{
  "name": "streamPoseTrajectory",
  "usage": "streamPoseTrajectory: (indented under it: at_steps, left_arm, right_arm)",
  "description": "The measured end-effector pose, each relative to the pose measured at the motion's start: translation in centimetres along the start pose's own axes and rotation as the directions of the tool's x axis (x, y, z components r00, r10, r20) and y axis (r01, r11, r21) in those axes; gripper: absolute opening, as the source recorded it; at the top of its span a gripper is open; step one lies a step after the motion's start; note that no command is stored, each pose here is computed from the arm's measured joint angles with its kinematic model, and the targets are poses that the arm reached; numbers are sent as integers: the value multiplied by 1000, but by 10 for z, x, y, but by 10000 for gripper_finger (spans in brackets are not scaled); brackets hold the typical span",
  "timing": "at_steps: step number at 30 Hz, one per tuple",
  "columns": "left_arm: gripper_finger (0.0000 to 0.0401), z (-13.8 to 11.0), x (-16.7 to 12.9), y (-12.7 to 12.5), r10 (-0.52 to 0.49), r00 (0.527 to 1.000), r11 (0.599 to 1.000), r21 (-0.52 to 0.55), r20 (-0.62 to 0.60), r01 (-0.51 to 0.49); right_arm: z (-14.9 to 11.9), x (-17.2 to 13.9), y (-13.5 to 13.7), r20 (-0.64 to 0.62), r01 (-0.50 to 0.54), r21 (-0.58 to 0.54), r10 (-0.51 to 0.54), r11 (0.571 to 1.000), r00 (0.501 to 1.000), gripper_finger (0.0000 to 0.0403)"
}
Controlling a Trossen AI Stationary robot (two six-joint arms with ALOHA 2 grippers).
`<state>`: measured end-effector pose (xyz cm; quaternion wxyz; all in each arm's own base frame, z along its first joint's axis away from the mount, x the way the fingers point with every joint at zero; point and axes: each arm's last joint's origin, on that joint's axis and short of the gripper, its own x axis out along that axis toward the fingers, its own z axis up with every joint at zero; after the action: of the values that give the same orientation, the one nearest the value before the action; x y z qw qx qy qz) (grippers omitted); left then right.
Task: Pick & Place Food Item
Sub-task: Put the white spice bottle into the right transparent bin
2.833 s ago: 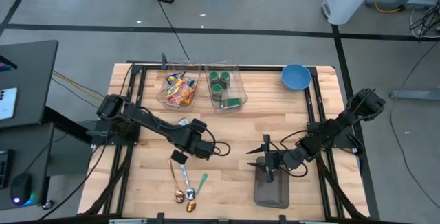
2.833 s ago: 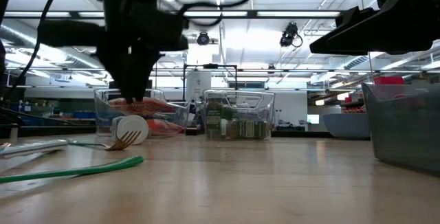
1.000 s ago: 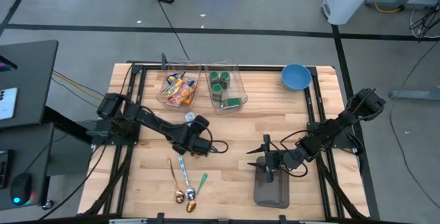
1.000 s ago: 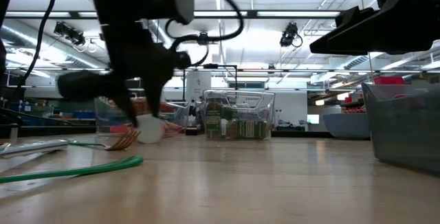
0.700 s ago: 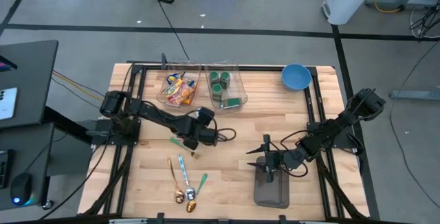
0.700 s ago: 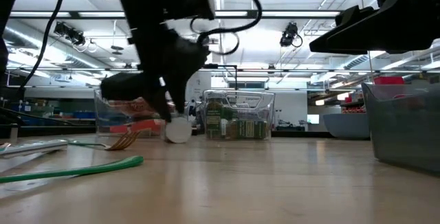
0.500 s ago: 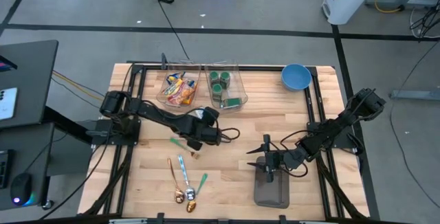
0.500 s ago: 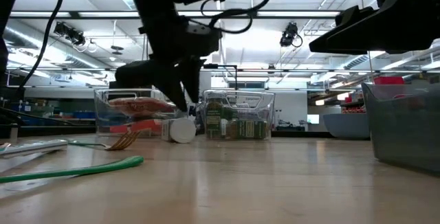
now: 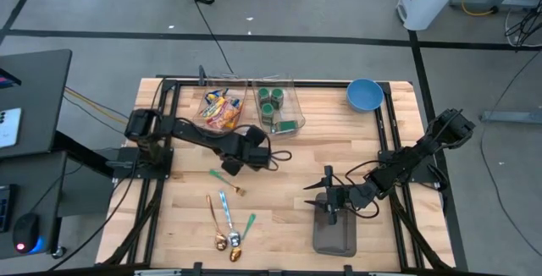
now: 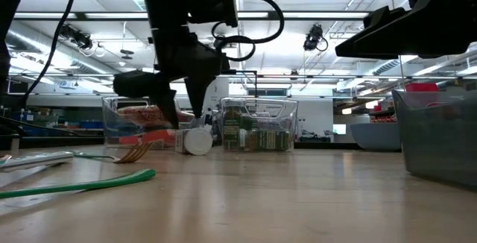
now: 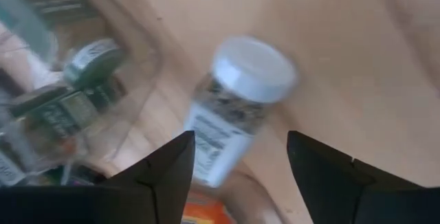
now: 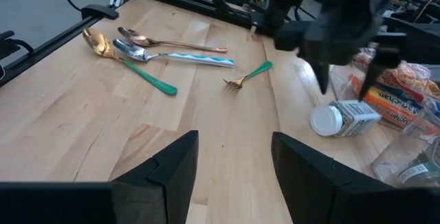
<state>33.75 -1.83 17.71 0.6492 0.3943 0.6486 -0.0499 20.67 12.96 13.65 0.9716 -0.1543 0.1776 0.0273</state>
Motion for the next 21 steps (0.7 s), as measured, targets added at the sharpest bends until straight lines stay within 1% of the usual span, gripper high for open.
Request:
streamPoseTrajectory:
  at_steps: [3,6,8,12,15,16,18,21]
  left_arm:
    - [242,-5,5,10,44,999,999,-16,-24,-44]
    - [242,-11,11,21,70,997,995,-72,-38,-72]
    - [242,-16,14,26,48,998,992,-116,-36,-52]
    - [237,-22,19,32,-11,1000,987,-158,-12,9]
    - [236,-23,19,34,-60,997,977,-201,45,68]
    - [237,-23,19,35,-59,997,977,-204,55,69]
    - [246,-22,19,36,-54,997,976,-209,61,65]
    - [269,-21,16,37,-66,996,976,-204,62,77]
  right_arm:
    - [0,0,0,-3,-1,2,1,1000,1000,194]
    - [-1,0,0,-5,-1,2,1,1000,1000,194]
    - [-1,0,0,-6,-1,2,1,1000,1000,194]
    - [-2,0,0,-15,-1,-4,1,1000,1000,194]
    - [-2,0,0,-21,-2,-5,2,1000,1000,194]
    - [-2,0,0,-21,-2,-5,2,1000,1000,194]
    - [-2,0,0,-22,-2,2,2,1000,1000,194]
    - [-3,0,0,-24,-2,0,2,1000,1000,194]
